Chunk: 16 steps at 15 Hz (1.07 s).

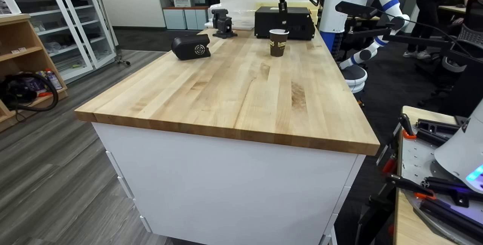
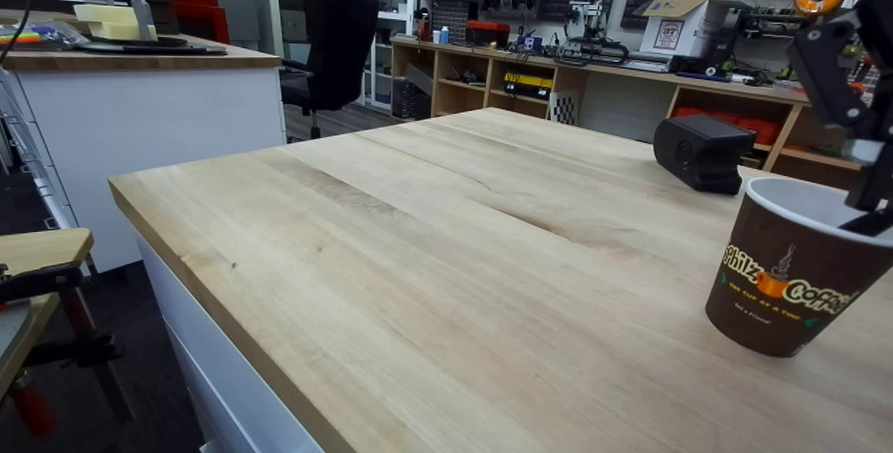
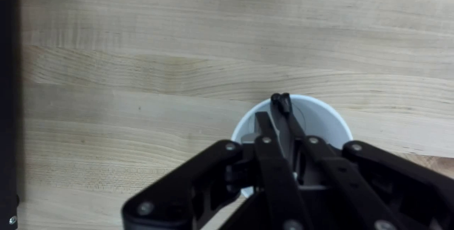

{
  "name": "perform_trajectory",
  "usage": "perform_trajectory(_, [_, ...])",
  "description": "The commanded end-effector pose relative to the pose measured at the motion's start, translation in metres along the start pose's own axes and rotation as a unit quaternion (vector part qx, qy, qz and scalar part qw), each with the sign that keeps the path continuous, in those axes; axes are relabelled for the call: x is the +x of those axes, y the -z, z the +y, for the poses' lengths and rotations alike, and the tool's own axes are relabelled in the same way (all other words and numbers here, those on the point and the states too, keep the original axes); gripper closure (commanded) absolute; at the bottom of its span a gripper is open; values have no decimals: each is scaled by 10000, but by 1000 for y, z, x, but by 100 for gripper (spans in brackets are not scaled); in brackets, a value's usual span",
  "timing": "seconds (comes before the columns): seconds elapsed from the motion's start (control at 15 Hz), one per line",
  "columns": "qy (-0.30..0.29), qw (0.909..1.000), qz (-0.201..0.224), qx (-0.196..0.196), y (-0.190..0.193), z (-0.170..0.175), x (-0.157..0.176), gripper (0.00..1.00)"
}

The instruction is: Pick up the pen from the brown cup and put it on the table

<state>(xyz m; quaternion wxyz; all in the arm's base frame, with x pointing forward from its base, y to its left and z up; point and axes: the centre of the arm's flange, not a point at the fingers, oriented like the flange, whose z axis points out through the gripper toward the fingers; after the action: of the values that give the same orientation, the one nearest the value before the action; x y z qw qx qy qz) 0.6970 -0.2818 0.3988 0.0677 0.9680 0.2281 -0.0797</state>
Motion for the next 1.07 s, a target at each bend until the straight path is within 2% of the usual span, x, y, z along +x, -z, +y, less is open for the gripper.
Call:
perform_trajectory(0.0, [50, 9999, 55, 77, 1, -6, -10, 56])
perform_trajectory(0.27, [58, 9999, 28, 105, 0, -6, -10, 31])
perform_trajectory(0.33, [58, 9999, 30, 113, 0, -7, -10, 28])
perform_trajectory(0.4, [65, 9999, 30, 123, -1, -7, -10, 67])
perform_trajectory(0.47, [70, 9999, 26, 130, -1, -8, -10, 64])
perform_trajectory(0.53, [68, 9999, 23, 148, -2, -8, -10, 65])
perform_trajectory(0.87, [96, 9993, -31, 353, -5, -11, -11, 97])
perform_trajectory(1.0, [98, 9992, -61, 374, -5, -12, -11, 100])
